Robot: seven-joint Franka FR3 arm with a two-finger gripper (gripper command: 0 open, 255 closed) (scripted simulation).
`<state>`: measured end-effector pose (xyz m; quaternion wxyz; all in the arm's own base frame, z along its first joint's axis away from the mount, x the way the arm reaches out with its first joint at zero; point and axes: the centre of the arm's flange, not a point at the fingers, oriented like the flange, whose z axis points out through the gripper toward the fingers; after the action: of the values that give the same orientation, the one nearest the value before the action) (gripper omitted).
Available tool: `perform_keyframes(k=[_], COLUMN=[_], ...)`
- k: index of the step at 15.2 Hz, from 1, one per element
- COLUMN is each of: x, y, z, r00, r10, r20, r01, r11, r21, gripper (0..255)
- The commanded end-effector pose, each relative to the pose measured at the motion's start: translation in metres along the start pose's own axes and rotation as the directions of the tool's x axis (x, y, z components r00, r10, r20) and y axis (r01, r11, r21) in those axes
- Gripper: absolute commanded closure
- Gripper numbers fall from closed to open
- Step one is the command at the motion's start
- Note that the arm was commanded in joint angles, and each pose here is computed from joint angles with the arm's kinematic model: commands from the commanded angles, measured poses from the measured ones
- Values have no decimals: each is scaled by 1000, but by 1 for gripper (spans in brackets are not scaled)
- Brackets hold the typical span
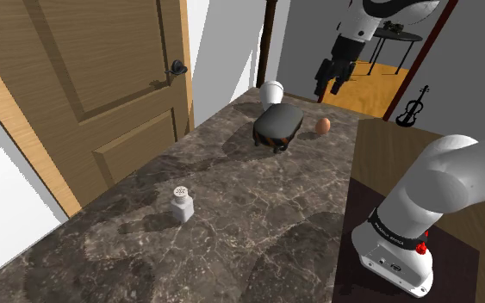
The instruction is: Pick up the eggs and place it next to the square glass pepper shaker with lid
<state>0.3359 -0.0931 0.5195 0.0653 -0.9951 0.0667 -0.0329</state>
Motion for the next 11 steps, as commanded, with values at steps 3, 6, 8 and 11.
perform_keyframes(k=[3,6,8,11], x=[15,26,33,43], y=[48,84,108,143], z=[27,49,64,88], r00=[1000,999,999,998], r10=[4,8,10,13], r20=[17,31,40,54], r01=[-5,-9,-13,-18], r11=[999,998,997,994], r21=[35,61,78,104], gripper=[0,0,0,0])
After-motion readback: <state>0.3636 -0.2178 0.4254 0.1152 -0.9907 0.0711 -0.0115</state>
